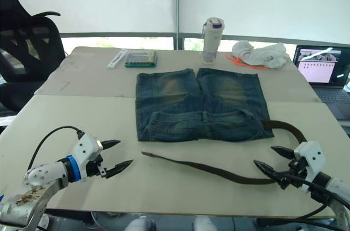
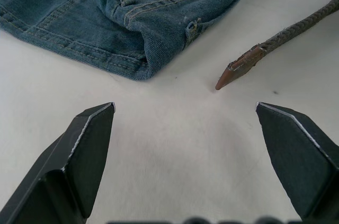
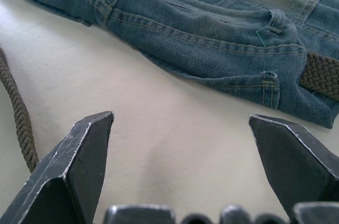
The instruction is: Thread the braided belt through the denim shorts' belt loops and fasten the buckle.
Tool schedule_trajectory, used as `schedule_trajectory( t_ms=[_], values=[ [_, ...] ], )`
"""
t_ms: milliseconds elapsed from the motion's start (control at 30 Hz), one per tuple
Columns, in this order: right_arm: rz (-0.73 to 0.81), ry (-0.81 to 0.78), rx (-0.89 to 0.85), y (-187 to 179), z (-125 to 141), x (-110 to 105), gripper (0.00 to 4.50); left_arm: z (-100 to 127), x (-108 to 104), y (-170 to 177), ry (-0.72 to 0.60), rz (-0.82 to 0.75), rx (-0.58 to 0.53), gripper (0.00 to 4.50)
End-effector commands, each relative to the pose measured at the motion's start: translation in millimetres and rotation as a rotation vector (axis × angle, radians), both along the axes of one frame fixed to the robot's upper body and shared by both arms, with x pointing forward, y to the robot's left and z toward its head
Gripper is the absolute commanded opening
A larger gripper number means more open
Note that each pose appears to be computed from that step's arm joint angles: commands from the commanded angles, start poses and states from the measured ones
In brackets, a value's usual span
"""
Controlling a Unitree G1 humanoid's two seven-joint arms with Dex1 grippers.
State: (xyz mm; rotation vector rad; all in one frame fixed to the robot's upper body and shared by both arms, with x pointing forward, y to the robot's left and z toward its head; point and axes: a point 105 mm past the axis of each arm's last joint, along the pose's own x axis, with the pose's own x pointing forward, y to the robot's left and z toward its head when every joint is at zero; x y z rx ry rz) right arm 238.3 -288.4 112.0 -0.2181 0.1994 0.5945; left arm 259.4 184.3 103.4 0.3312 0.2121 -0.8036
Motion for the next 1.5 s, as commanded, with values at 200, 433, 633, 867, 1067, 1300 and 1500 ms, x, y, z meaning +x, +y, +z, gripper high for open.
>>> schedule_trajectory(
  t_ms=[200,433,633,867,1067,1300,1500],
  values=[
    [0.006,-0.078,-0.016,-1,15,6,4.47,11,-1,-5,-0.006,-0.029,-0.051,4.50],
    [0.068,-0.088,-0.180,19,15,34,4.47,27,0,-15,-0.045,-0.095,-0.055,4.50],
    [0.089,-0.007,-0.378,27,1,75,4.47,53,-1,-31,-0.065,-0.216,-0.105,4.50],
    [0.190,0.024,-0.452,44,-2,101,4.47,75,-4,-48,-0.103,-0.296,-0.119,4.50],
    [0.240,0.037,-0.479,43,2,97,2.22,76,-2,-51,-0.114,-0.301,-0.114,4.50],
    [0.336,0.029,-0.492,41,4,70,0.06,75,-5,-58,-0.114,-0.316,-0.117,4.50],
    [0.434,0.146,-0.485,36,-3,26,0.06,72,-9,-60,-0.101,-0.335,-0.104,4.50]
  ],
)
